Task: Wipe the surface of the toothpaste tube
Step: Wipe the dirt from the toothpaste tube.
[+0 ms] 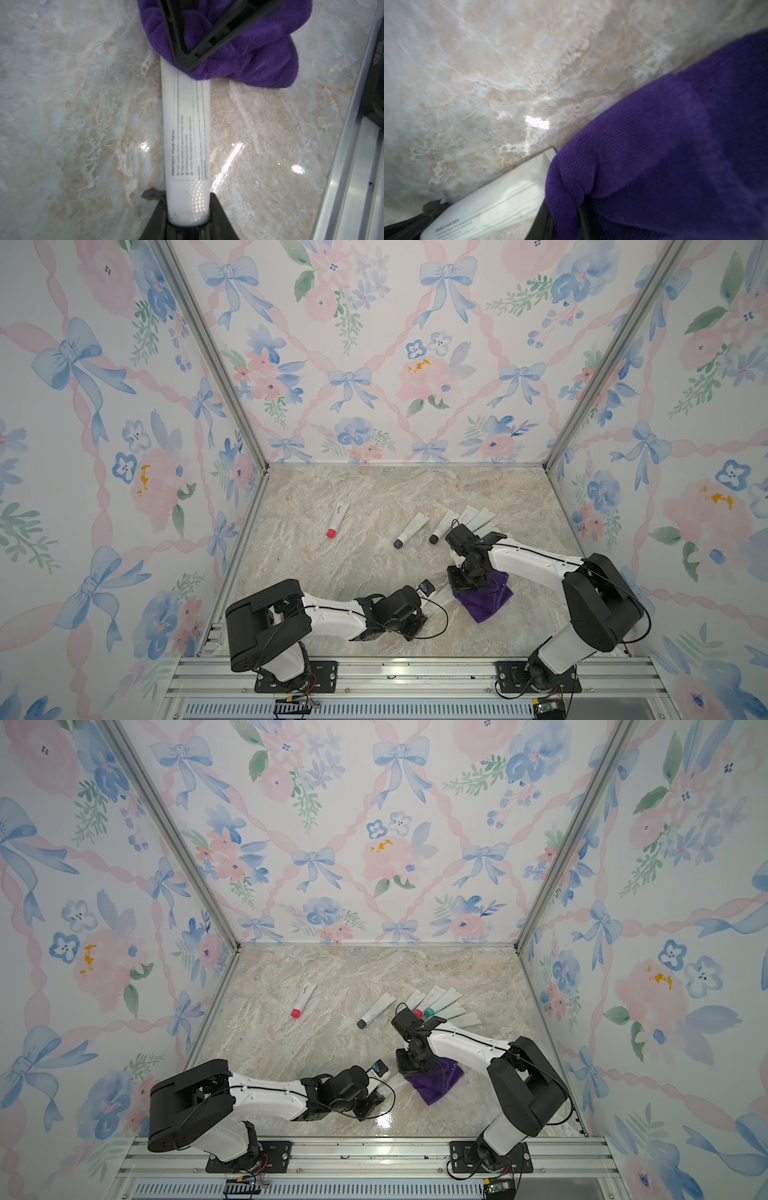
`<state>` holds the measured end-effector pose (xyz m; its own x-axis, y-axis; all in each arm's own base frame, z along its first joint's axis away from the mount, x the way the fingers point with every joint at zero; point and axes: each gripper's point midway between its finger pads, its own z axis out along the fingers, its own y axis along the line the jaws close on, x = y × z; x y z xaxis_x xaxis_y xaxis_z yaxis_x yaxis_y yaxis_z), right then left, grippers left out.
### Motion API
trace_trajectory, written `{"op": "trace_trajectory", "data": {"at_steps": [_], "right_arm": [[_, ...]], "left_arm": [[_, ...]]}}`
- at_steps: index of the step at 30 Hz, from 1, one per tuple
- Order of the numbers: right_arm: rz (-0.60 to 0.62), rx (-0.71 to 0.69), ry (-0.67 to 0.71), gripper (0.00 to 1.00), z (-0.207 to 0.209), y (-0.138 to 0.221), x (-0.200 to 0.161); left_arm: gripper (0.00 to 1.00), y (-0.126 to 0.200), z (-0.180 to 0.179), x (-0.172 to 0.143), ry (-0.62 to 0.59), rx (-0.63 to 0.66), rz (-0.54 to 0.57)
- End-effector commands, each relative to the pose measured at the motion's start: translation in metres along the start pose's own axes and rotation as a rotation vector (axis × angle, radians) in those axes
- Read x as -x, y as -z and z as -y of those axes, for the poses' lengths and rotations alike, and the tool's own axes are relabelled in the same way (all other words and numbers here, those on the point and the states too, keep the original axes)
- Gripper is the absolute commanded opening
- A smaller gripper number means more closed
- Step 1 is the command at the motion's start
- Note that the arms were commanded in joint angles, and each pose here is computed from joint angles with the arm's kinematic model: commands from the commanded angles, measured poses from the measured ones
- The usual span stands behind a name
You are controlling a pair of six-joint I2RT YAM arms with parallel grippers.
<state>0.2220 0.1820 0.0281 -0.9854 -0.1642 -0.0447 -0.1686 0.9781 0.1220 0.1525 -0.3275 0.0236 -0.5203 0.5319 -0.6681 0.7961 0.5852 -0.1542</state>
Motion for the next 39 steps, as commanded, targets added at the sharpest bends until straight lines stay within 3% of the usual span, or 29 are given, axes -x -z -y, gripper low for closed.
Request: {"op": "trace_trajectory", "data": {"at_steps": [1, 6, 12, 22, 27, 39], "right_arm": [[-0.073, 0.097, 0.021, 0.2, -0.033, -0.006, -0.021], [-0.075, 0.244, 0.031, 0.2, -0.071, -0.001, -0.028], [-0.068, 0.285, 0.034, 0.2, -0.079, 0.006, -0.024], [-0.087, -0.14, 0.011, 0.2, 0.027, -0.004, -0.005], [-0.08, -0.167, -0.024, 0.2, 0.045, -0.006, 0.001], [-0.082, 0.155, 0.046, 0.2, -0.051, -0.005, -0.017]], "left_arm": [[0.27, -0.001, -0.01, -0.01, 0.008, 0.033, -0.024], [0.27, -0.001, -0.01, -0.01, 0.008, 0.033, -0.026], [0.27, -0.001, -0.009, -0.01, 0.008, 0.032, -0.026], [0.27, 0.0, -0.01, -0.009, 0.007, 0.033, -0.019], [0.27, 0.0, -0.01, -0.009, 0.008, 0.033, -0.02], [0.27, -0.001, -0.01, -0.01, 0.009, 0.033, -0.025]]}}
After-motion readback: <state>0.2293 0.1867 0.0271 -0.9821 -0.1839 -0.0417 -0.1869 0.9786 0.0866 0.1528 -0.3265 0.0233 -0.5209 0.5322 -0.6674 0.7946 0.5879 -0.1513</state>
